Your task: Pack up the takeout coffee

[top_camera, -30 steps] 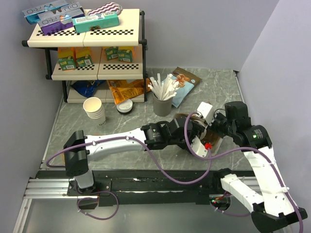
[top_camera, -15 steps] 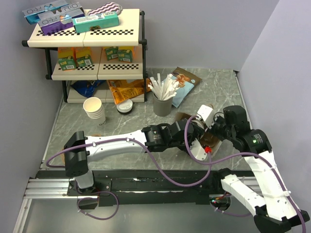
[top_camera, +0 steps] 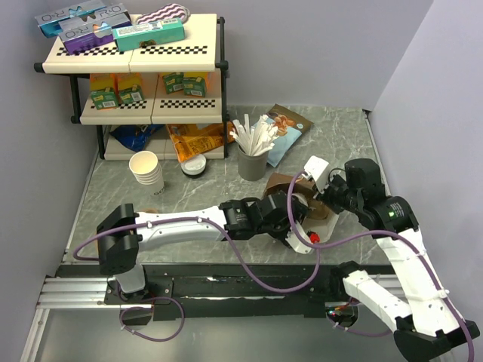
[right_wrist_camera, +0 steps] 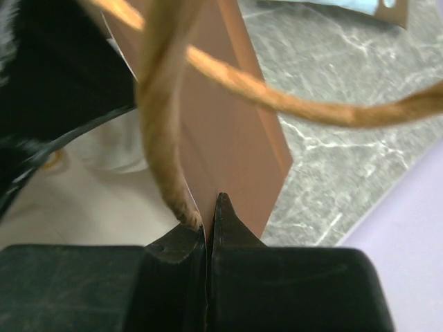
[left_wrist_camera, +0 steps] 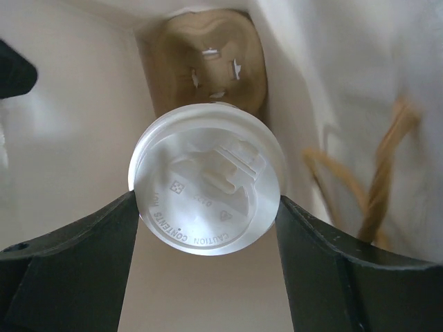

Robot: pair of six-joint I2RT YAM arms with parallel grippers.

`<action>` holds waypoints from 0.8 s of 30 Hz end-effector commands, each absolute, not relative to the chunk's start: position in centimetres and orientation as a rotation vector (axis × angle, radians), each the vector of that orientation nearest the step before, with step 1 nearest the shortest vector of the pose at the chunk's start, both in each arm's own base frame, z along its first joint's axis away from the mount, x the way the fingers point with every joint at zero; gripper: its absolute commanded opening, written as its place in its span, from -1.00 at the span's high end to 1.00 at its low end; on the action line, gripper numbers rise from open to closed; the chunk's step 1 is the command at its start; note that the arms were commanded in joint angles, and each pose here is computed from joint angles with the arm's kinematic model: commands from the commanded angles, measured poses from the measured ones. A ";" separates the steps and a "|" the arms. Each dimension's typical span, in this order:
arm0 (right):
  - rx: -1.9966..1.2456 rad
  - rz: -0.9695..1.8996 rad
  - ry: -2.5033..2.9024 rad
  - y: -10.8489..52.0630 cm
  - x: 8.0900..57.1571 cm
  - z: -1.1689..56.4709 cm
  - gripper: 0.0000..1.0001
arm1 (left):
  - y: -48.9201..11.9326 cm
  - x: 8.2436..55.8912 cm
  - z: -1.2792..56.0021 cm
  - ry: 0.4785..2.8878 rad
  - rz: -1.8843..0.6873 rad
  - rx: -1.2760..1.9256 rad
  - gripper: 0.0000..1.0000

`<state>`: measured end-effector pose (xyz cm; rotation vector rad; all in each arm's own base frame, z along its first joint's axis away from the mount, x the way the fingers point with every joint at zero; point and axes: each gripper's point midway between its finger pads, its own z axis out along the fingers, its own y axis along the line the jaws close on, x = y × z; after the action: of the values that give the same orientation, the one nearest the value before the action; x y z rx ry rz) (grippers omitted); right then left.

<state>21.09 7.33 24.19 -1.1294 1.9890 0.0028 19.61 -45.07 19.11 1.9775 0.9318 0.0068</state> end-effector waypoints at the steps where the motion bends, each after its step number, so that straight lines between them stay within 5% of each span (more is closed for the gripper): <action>1: -1.161 0.118 1.945 8.8 19.9 25.5 1.00 | -45.6 21.2 22.1 0.941 0.021 1.865 0.99; 24: -1.101 0.153 1.990 9.0 19.6 24.7 1.00 | -45.9 20.4 24.7 0.849 -0.044 1.841 0.99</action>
<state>19.37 8.51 23.65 -1.1513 2.0106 0.1295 20.94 -46.31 19.18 1.9621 0.9006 0.0034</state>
